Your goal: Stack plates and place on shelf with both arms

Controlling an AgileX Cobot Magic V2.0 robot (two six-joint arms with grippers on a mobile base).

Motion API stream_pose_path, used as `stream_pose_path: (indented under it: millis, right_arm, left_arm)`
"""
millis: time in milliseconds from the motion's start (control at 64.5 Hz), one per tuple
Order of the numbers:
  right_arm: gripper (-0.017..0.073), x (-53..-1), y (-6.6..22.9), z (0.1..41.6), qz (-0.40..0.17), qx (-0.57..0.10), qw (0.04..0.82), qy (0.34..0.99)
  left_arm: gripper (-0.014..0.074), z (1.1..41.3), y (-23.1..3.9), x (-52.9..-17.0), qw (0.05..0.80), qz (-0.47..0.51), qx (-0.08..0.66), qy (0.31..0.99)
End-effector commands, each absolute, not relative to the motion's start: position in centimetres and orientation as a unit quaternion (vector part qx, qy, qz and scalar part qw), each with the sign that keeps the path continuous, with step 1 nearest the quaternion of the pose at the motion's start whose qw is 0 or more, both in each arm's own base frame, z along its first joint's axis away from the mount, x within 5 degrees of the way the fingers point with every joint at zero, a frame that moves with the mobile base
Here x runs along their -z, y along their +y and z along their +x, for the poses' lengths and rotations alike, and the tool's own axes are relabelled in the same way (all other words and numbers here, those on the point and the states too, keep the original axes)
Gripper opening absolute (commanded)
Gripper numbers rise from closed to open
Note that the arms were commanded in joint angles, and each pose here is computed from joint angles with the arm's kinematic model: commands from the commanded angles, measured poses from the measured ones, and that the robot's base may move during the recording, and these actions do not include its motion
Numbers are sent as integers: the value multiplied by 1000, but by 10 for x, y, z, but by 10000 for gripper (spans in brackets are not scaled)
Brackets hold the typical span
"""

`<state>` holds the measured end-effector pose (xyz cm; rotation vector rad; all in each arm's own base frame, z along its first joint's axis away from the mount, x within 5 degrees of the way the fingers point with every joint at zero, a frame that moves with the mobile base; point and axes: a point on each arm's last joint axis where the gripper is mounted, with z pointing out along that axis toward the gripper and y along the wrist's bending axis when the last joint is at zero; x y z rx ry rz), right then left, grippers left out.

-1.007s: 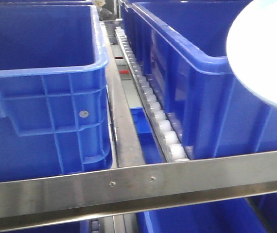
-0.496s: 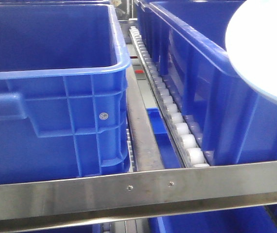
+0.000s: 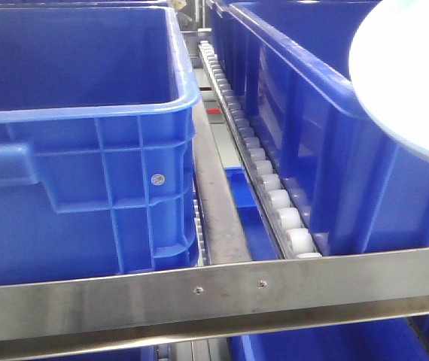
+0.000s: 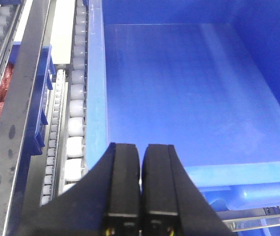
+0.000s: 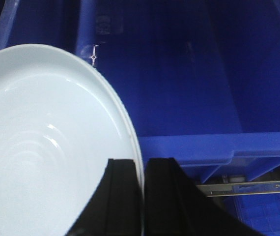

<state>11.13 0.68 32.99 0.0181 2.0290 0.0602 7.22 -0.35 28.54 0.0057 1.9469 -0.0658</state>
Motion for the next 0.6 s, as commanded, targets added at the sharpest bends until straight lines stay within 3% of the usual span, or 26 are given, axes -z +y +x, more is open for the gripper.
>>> stream_pose_path:
  millis: [0, 589]
  right_arm:
    - [49, -347, 7, 115, 4, -28, 577, 816]
    - [49, -355, 9, 121, 0, -36, 613, 789]
  left_arm:
    - [90, 75, -4, -301, 601, 3, 36, 798]
    - [90, 75, -4, -301, 601, 3, 36, 798]
